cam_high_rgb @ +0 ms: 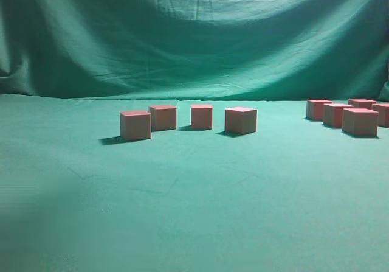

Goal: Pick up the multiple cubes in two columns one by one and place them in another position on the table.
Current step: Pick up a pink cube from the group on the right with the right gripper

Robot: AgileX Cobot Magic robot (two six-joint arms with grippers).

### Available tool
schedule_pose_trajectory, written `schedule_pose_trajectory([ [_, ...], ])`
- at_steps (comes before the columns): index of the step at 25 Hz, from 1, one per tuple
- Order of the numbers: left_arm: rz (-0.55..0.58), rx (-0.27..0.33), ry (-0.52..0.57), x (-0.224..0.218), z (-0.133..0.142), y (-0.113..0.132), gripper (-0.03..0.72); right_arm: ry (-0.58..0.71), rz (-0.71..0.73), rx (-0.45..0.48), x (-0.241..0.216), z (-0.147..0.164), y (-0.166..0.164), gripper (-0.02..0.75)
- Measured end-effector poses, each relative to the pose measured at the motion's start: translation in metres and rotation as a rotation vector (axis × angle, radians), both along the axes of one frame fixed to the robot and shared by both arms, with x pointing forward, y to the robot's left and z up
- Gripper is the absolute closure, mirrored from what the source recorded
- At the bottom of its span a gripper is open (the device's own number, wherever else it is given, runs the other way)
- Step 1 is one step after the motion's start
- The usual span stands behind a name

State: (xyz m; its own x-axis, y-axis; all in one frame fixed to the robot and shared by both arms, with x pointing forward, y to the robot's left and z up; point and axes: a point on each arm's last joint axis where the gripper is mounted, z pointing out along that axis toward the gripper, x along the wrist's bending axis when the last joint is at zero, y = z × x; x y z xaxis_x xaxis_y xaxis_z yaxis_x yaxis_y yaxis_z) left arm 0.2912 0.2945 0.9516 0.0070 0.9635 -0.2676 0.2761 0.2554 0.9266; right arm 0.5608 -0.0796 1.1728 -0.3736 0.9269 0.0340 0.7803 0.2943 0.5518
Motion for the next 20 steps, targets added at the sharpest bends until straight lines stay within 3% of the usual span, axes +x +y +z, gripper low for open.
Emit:
schedule_pose_trajectory([
  [5, 0.0, 0.0, 0.0, 0.0, 0.0, 0.0, 0.688, 0.13, -0.132, -0.096, -0.001, -0.036, -0.059, 0.184],
  [11, 0.0, 0.0, 0.0, 0.0, 0.0, 0.0, 0.688, 0.354, -0.276, -0.207, -0.001, -0.109, -0.117, 0.184],
  [15, 0.0, 0.0, 0.0, 0.0, 0.0, 0.0, 0.688, 0.387, -0.351, -0.192, -0.002, -0.144, -0.139, 0.184],
  [20, 0.0, 0.0, 0.0, 0.0, 0.0, 0.0, 0.688, 0.354, -0.39, -0.127, 0.005, -0.164, -0.147, 0.184],
])
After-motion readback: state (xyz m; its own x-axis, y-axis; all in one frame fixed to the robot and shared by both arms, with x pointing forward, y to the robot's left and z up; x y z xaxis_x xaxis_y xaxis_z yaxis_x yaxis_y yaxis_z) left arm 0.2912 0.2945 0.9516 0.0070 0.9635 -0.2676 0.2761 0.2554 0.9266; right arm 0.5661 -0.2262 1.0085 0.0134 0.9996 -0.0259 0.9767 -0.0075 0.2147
